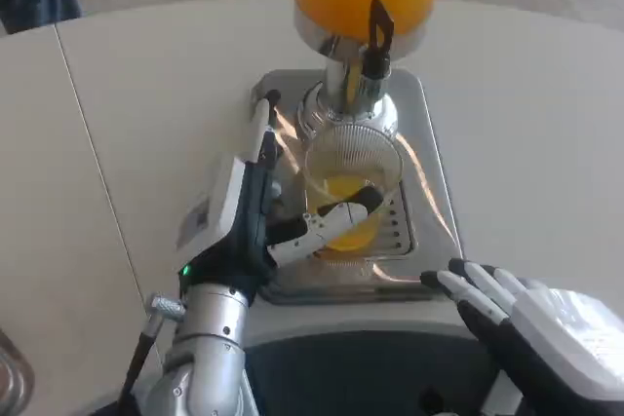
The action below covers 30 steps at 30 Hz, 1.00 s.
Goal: Grasp the cup under the faucet to collect the drink, then remove the cup.
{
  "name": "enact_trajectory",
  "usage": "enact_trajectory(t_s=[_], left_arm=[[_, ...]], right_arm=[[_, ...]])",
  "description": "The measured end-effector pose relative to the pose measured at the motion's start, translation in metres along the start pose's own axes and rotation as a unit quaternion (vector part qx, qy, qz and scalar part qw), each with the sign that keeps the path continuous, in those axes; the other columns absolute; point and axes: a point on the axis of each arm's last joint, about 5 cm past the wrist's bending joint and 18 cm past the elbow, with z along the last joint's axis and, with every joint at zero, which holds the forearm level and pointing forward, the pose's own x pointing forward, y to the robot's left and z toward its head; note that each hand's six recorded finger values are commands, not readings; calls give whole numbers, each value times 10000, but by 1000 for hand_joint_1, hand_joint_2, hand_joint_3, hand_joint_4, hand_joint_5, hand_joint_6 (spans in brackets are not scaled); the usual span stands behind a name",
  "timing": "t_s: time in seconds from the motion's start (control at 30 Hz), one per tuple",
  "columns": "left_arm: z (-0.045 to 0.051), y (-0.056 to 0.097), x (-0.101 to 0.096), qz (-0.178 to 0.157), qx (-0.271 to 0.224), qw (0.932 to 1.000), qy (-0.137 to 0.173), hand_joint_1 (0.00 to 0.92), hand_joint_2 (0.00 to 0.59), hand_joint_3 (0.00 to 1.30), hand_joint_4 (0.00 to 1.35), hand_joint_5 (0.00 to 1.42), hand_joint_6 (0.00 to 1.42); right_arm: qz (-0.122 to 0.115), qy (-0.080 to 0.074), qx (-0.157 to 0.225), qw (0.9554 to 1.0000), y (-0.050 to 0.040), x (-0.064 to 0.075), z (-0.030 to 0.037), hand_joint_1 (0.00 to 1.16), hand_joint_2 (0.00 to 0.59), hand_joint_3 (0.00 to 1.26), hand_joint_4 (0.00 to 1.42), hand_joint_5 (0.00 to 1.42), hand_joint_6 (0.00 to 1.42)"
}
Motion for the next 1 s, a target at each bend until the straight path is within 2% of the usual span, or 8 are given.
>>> enact_trajectory(t_s=[0.23,0.47,0.67,1.0], left_arm=[[23,-61,14,-165,-49,9996,-225,397,52,0,0,206,456],[-19,-64,18,-220,-149,9995,-189,395,46,0,0,206,458],[-19,-77,24,-238,98,9996,-87,392,46,0,0,228,477],[97,-161,77,-171,108,9998,34,367,47,0,0,247,491]], right_arm=[[16,35,39,10000,0,4,-3,634,403,89,0,0,0],[-21,60,66,10000,-15,23,-7,641,400,92,0,0,0],[-13,81,90,9999,-13,48,-16,649,403,93,0,0,0],[-19,121,132,9998,-14,53,-18,672,397,104,0,0,0]])
